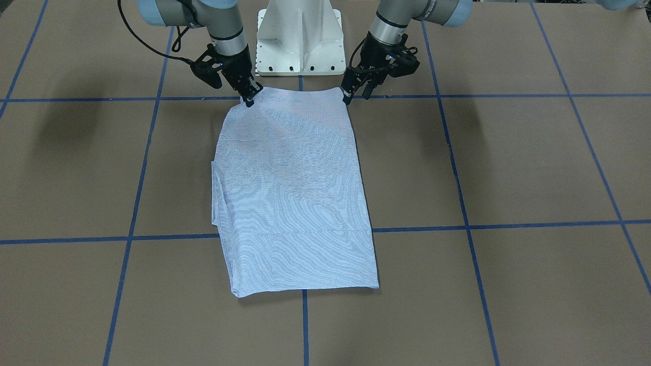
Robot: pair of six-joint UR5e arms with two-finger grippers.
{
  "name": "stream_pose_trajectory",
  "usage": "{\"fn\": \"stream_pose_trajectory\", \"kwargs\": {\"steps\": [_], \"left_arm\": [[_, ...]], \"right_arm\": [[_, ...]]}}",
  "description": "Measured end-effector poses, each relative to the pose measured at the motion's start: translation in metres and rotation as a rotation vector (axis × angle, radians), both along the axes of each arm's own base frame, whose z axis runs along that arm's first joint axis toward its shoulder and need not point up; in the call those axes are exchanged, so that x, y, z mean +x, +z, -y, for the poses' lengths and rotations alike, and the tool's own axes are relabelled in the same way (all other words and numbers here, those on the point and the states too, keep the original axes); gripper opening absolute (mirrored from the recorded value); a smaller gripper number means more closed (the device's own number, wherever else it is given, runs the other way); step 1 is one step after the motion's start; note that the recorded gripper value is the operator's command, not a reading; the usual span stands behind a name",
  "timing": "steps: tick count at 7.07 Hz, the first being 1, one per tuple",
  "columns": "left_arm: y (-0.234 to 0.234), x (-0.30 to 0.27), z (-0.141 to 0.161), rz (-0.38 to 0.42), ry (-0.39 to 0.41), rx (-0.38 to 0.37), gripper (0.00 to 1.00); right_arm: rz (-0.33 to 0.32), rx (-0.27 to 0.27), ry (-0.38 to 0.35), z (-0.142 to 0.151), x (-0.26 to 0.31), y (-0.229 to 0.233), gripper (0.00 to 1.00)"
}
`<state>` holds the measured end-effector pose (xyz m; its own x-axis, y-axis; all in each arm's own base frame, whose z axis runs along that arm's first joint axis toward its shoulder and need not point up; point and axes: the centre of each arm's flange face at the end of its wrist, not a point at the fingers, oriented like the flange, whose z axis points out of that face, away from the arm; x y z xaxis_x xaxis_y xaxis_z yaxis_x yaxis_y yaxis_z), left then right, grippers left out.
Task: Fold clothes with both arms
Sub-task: 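Grasp the near edge corners with both grippers, then lift the near edge with both grippers and fold it toward the collar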
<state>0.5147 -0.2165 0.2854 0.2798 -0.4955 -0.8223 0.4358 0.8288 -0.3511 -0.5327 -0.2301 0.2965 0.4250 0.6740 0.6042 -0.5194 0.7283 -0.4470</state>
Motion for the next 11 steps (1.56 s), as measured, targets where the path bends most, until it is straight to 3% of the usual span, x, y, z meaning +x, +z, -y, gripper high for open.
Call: {"fn": "stream_pose_trajectory", "kwargs": {"steps": [3,4,5,6,9,11], "left_arm": [[0.004,0.033,-0.027,0.044,0.051,-0.007,0.65],[0.007,0.040,-0.030,0.052,0.058,-0.007,0.50],[0.007,0.045,-0.033,0.056,0.063,-0.007,0.20],[0.005,0.049,-0.034,0.054,0.065,-0.007,0.00],[0.001,0.053,-0.036,0.048,0.068,-0.007,0.00],[-0.027,0.029,-0.026,-0.016,0.048,0.000,0.00]], "right_arm": [[0.000,0.000,-0.001,0.000,0.000,0.000,0.00],[0.000,0.000,-0.001,0.000,0.000,0.000,0.00],[0.000,0.000,-0.002,0.000,0.000,0.000,0.00],[0.000,0.000,-0.002,0.000,0.000,0.000,0.00],[0.002,0.000,-0.001,0.000,0.001,-0.001,0.00],[0.013,0.002,0.000,-0.001,0.011,-0.003,0.00]]}}
